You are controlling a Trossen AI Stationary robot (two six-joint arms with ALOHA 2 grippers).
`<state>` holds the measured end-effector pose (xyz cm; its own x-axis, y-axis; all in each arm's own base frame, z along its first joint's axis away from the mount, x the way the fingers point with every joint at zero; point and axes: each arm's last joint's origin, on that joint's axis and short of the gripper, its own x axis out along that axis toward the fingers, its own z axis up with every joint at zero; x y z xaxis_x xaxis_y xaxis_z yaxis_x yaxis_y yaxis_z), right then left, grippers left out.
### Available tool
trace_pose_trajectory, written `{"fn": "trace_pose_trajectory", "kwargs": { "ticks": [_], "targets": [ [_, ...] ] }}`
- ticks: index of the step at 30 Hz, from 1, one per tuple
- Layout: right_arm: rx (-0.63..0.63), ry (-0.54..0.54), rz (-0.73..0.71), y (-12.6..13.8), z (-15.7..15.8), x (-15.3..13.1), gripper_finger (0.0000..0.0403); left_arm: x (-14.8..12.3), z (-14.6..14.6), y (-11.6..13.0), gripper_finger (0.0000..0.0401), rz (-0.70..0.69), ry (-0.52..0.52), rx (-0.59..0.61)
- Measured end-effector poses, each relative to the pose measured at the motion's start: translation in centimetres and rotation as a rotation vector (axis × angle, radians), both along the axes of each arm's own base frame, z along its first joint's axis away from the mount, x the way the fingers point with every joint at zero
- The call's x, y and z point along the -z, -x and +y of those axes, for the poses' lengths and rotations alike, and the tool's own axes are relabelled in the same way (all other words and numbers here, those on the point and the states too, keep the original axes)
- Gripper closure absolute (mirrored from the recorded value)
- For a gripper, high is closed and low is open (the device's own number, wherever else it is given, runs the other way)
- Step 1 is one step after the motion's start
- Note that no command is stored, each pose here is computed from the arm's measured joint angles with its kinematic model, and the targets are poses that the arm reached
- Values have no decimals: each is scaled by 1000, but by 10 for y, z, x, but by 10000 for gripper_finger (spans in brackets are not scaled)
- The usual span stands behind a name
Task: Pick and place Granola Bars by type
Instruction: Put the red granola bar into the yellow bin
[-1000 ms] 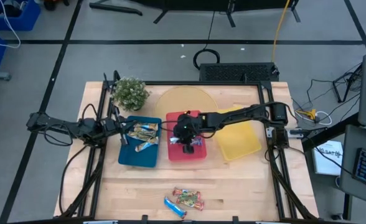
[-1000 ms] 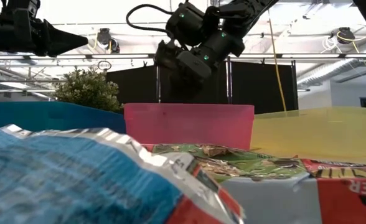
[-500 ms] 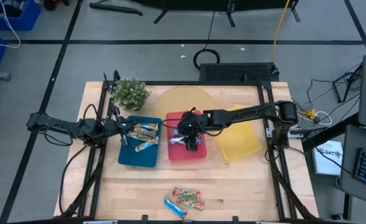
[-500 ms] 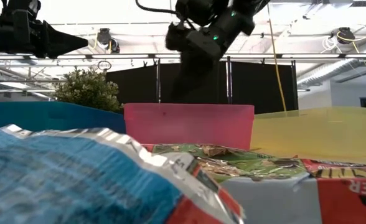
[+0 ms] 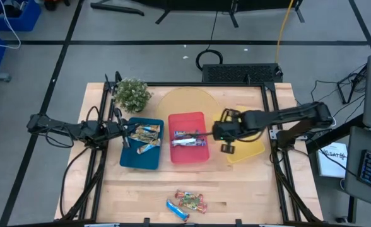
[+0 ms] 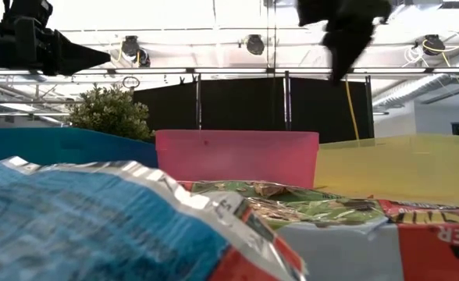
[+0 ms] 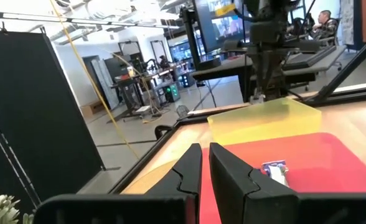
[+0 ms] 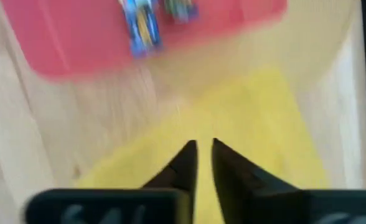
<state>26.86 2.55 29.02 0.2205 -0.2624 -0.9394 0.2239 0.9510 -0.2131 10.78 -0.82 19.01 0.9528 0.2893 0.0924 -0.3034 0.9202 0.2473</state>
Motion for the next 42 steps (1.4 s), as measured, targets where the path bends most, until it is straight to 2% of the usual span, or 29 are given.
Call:
{"fn": "trace_pose_trajectory", "kwargs": {
  "ticks": [2,7,10,15,19,21,29,33,42],
  "targets": [
    [71,24,51,12,2,-1,394,0,0,0,361,-4,0,8],
    [244,49,162,42,-2,11,398,0,-2,0,361,-8,9,62],
    [324,53,171,55,-7,22,401,0,-2,-1,361,-7,2,88],
    [538,34,205,81,-21,43,402,0,-3,-1,361,-1,-15,94],
    [641,22,246,102,-28,52,402,1,-3,-1,361,14,-17,94],
    [675,20,264,111,-32,56,402,1,-3,-1,361,15,-19,94],
    [782,-100,370,138,-37,86,403,1,-3,-1,361,15,-23,93],
    [771,-170,313,132,-36,93,403,1,-3,-1,361,14,-22,93],
    [766,-252,322,129,-33,95,403,1,-3,-1,361,15,-21,93]
  ]
}}
